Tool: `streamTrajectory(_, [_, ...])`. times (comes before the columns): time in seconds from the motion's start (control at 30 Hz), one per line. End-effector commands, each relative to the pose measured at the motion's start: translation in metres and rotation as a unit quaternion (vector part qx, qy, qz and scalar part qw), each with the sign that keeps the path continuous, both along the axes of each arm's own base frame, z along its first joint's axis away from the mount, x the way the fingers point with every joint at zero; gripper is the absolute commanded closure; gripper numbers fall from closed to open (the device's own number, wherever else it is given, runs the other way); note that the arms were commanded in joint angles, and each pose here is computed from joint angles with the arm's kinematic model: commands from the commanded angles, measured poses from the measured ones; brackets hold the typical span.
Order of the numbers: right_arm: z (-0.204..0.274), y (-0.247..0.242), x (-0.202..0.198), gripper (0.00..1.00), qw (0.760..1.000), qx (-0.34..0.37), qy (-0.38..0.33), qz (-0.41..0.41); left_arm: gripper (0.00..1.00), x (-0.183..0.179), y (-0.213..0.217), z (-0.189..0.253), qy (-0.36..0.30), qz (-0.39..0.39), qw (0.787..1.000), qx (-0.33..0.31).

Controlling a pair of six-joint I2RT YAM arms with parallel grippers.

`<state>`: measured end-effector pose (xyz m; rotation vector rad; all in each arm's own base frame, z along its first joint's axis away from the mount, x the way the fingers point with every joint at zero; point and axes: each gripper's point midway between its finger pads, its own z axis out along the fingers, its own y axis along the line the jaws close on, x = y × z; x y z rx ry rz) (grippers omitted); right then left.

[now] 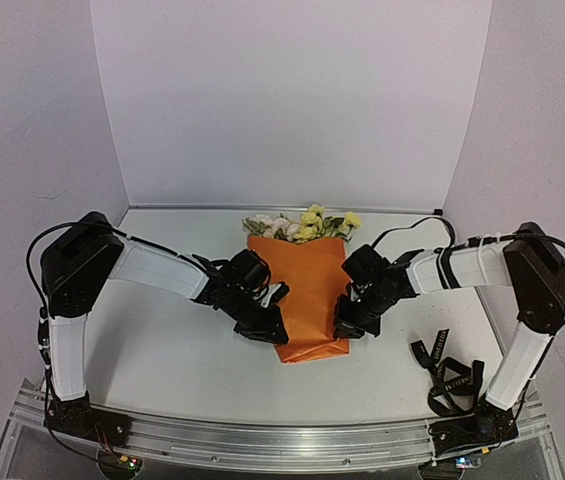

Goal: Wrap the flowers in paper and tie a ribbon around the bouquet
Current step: Press the fold line on the folded wrapping paper.

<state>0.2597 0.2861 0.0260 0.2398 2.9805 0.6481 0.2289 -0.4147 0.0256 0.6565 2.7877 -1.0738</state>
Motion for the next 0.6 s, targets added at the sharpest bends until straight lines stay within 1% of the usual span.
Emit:
streamTrajectory(0.0, [0.007, -0.012, -0.002, 1.00, 0.999, -0.023, -0.035, 0.014, 0.82, 0.004, -0.010, 0.039, -0.024, -0.017, 0.999, -0.040])
streamTrajectory(0.1, [-0.004, -0.017, -0.004, 1.00, 0.999, -0.034, -0.033, 0.018, 0.82, -0.004, -0.014, 0.043, -0.023, -0.036, 0.998, -0.048])
streamTrajectory(0.3, [-0.028, -0.018, -0.004, 1.00, 0.999, -0.039, -0.029, 0.011, 0.82, -0.020, -0.034, 0.045, -0.018, -0.076, 0.995, -0.059])
streamTrajectory(0.43, [-0.034, -0.019, -0.004, 1.00, 0.999, -0.041, -0.025, 0.005, 0.83, -0.034, -0.042, 0.035, -0.004, -0.098, 0.994, -0.055])
streamTrajectory(0.57, [-0.036, -0.019, -0.004, 1.00, 0.999, -0.041, -0.023, 0.005, 0.84, -0.042, -0.041, 0.015, 0.015, -0.103, 0.994, -0.037])
